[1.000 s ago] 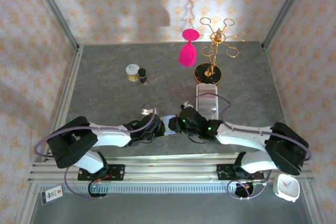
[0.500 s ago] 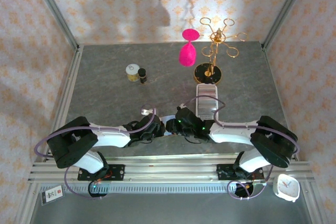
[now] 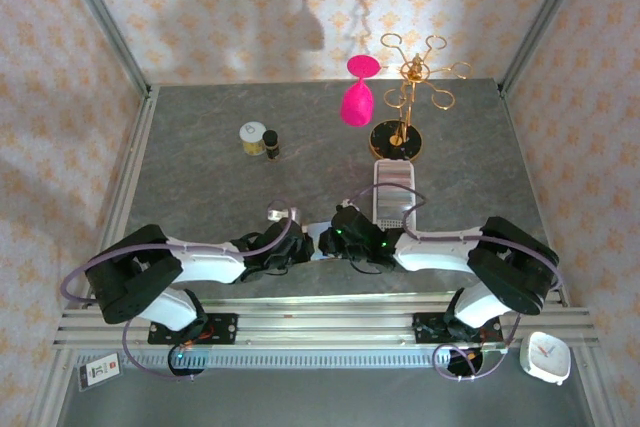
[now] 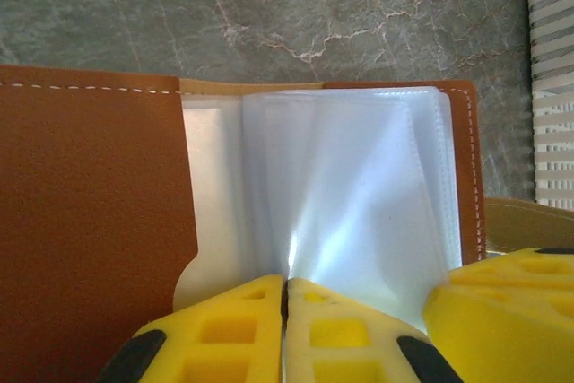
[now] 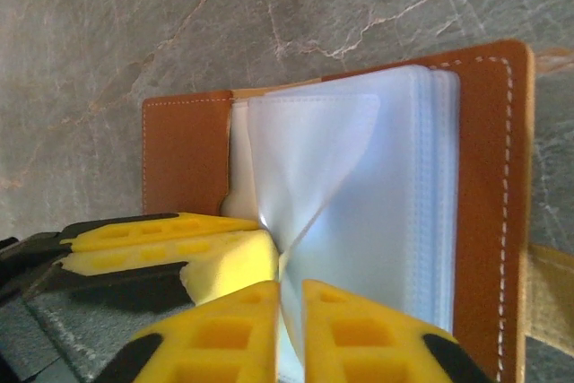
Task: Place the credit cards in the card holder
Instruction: Flip over the card slot on the card holder, then move the card holder to the bottom-center of the table.
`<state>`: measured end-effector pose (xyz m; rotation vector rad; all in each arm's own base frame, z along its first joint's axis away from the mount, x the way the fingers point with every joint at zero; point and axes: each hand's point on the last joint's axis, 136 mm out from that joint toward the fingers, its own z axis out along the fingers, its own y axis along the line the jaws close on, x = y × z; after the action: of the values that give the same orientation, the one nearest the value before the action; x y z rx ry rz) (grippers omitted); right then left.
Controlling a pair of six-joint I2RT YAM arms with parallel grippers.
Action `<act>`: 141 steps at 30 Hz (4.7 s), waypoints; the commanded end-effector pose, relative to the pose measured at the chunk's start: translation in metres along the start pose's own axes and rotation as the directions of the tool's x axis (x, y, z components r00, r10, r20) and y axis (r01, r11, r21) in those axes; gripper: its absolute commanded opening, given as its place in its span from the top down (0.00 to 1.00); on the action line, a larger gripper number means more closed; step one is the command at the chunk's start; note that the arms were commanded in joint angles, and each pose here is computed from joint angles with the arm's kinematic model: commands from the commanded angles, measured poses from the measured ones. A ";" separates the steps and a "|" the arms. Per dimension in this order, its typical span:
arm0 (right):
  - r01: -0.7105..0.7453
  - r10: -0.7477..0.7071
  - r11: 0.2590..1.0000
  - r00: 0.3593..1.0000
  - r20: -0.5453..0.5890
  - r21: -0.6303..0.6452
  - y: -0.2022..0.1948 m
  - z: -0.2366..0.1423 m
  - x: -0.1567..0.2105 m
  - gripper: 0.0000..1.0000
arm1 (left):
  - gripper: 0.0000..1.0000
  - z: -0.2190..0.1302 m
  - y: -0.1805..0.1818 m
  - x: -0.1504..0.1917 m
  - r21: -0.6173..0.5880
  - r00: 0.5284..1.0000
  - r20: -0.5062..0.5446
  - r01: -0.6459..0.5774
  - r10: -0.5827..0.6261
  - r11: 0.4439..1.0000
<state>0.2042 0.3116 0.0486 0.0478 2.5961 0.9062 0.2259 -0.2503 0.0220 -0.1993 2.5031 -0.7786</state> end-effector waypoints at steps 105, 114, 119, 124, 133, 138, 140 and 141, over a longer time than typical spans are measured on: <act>0.846 -0.932 0.280 0.128 0.339 0.453 0.067 -0.200 -0.098 0.00 | 0.35 -0.089 0.018 -0.076 -0.100 0.938 0.335 -0.060 0.090 0.993; 0.870 -0.971 -0.236 -0.223 -0.083 0.434 0.023 -0.177 -0.083 0.00 | 0.38 -0.062 0.011 -0.055 -0.056 0.964 0.224 -0.134 0.144 0.989; 0.864 -0.968 -0.251 -0.221 -0.121 0.436 0.000 -0.170 -0.098 0.00 | 0.41 -0.049 0.014 -0.044 -0.073 0.973 0.158 -0.160 0.169 0.984; 0.860 -0.939 -0.323 -0.236 -0.252 0.396 -0.034 -0.156 -0.111 0.00 | 0.46 -0.043 0.025 -0.038 -0.109 0.975 0.129 -0.167 0.181 0.980; 0.864 -0.887 -0.391 -0.263 -0.379 0.316 -0.061 -0.134 -0.128 0.00 | 0.59 -0.037 0.034 -0.027 -0.109 0.981 0.102 -0.153 0.164 0.982; 0.871 -0.867 -0.408 -0.276 -0.415 0.272 -0.073 -0.125 -0.132 0.00 | 0.70 -0.035 0.040 -0.024 -0.131 0.981 0.088 -0.159 0.171 0.979; 0.875 -0.860 -0.412 -0.281 -0.426 0.254 -0.078 -0.121 -0.133 0.01 | 0.75 -0.036 0.041 -0.023 -0.133 0.981 0.082 -0.163 0.174 0.978; 0.876 -0.856 -0.415 -0.285 -0.432 0.245 -0.080 -0.119 -0.133 0.01 | 0.76 -0.036 0.042 -0.022 -0.134 0.981 0.080 -0.163 0.175 0.978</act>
<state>0.2826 0.1523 0.1241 -1.7829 1.6035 -0.5582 0.2282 -0.1977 0.0382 -0.0708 2.4351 -0.5560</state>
